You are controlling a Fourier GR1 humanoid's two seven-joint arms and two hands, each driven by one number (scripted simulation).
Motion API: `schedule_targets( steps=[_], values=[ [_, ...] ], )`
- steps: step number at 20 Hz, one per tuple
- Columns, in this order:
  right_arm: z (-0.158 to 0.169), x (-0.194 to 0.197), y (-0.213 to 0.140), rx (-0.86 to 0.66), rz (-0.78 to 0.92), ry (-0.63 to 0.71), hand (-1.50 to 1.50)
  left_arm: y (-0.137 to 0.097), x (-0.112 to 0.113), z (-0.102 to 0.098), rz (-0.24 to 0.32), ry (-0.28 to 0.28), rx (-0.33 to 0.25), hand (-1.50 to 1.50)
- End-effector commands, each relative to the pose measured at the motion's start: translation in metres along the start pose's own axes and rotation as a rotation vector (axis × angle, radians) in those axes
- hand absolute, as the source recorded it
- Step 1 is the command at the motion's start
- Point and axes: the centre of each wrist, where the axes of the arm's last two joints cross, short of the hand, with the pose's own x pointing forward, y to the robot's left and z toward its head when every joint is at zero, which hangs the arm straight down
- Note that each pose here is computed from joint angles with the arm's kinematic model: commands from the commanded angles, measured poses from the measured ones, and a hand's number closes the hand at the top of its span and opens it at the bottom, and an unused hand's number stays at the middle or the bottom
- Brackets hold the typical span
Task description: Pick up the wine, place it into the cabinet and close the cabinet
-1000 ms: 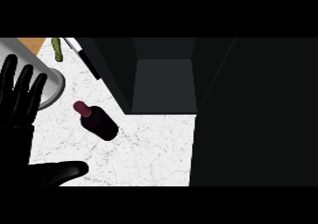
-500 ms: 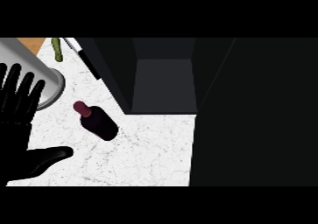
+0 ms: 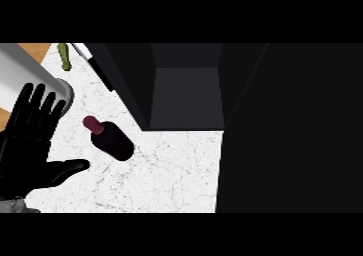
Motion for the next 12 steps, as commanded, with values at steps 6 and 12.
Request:
schedule_targets(
  steps=[6,12],
  values=[
    [0.021,0.036,0.008,0.028,-0.044,-0.081,-1.50,0.019,-0.051,-0.005,-0.026,0.006,0.033,-1.50],
    [0.027,0.026,0.003,0.030,-0.038,-0.072,-1.50,0.022,-0.067,-0.021,-0.031,-0.007,0.069,-1.50]
  ],
)
